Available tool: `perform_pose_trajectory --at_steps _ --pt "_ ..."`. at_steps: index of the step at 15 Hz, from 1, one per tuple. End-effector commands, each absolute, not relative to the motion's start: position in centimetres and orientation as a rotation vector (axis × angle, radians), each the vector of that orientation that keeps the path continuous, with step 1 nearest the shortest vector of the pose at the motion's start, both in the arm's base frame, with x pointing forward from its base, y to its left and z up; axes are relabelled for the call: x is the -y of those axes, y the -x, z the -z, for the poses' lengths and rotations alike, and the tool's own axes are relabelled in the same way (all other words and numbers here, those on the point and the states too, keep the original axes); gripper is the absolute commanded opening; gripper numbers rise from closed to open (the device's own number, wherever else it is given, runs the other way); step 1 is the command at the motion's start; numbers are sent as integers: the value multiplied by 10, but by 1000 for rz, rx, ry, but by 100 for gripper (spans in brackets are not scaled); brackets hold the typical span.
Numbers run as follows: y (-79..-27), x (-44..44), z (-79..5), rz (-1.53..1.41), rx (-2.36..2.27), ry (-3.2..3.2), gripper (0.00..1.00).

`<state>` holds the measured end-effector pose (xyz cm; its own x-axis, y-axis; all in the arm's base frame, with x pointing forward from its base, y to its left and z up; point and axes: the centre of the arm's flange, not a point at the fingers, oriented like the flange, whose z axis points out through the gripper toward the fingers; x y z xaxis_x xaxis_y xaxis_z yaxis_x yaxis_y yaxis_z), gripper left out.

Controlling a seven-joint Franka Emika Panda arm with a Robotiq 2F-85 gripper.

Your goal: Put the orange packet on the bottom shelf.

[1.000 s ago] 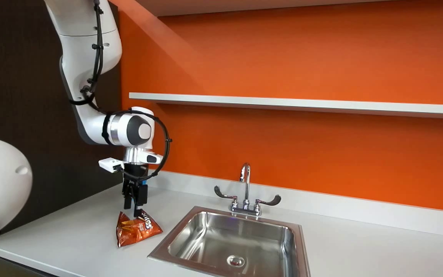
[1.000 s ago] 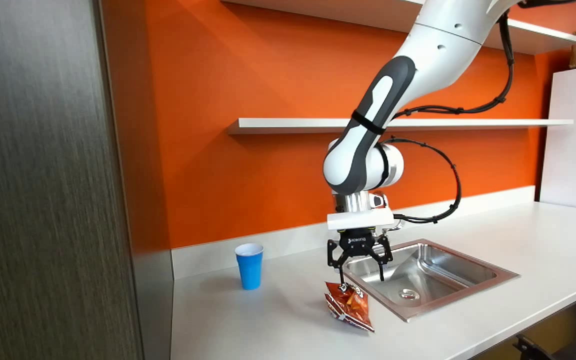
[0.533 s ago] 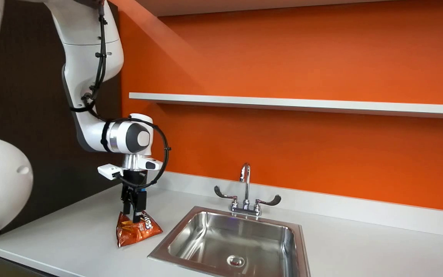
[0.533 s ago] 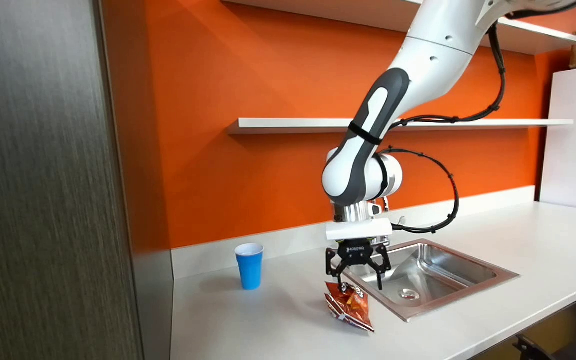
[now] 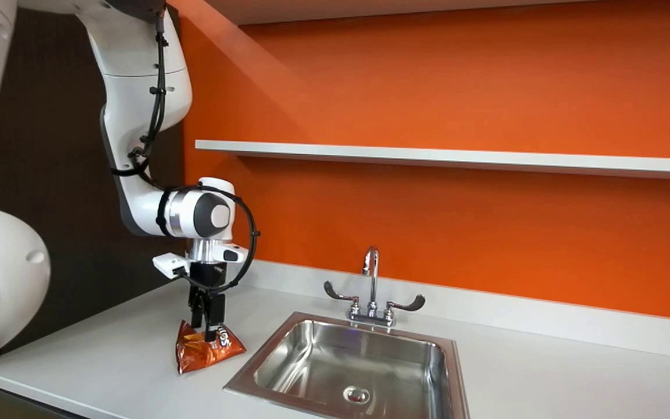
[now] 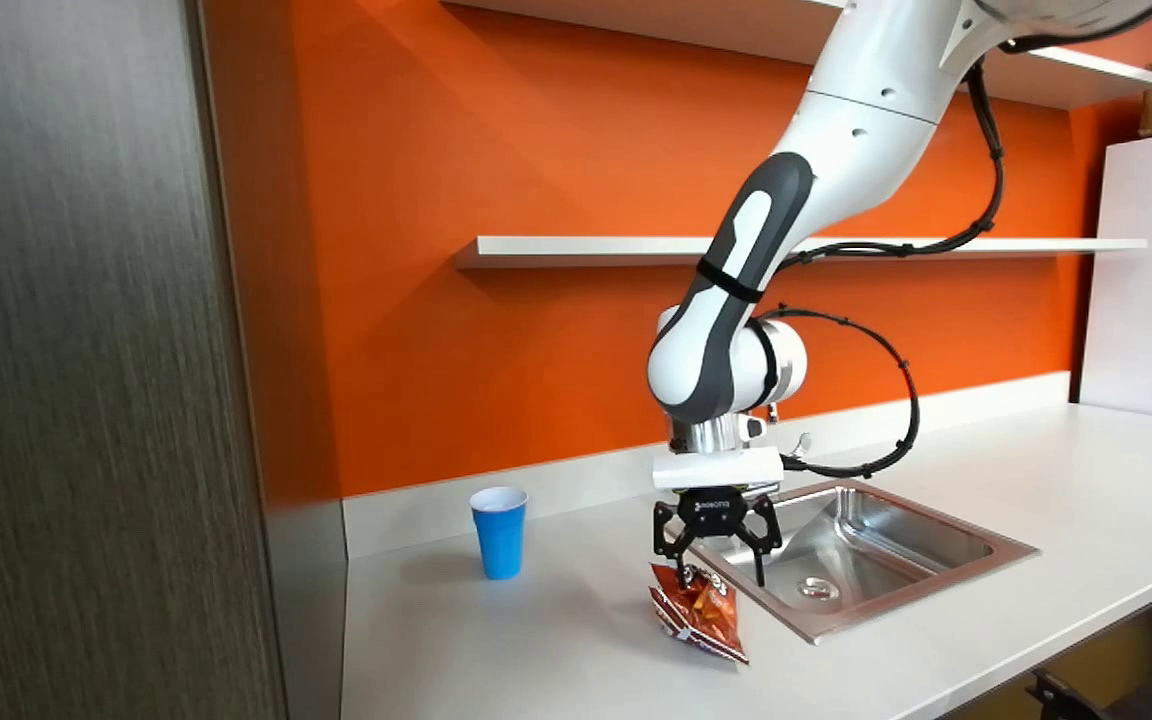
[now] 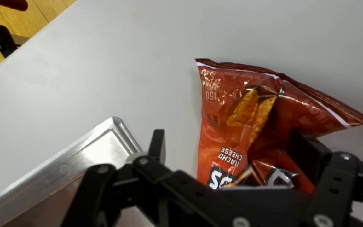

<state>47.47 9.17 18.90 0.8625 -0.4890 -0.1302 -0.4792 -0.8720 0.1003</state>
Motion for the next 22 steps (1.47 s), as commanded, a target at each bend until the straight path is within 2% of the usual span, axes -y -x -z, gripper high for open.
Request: perform_pose_trajectory --at_steps 1,9,10,11,12,14,20,22 --pt "-482 -94 -184 210 822 -2952 100" --pt "-487 -88 -178 214 855 -2932 100" --pt "-487 -88 -177 214 858 -2931 75" --pt "-487 -88 -176 215 858 -2930 74" --pt "-488 -87 -176 216 857 -2929 68" --pt "-488 -87 -175 218 858 -2929 49" --pt "-491 -86 -170 226 858 -2929 4" --pt "-492 -86 -167 232 862 -2927 0"
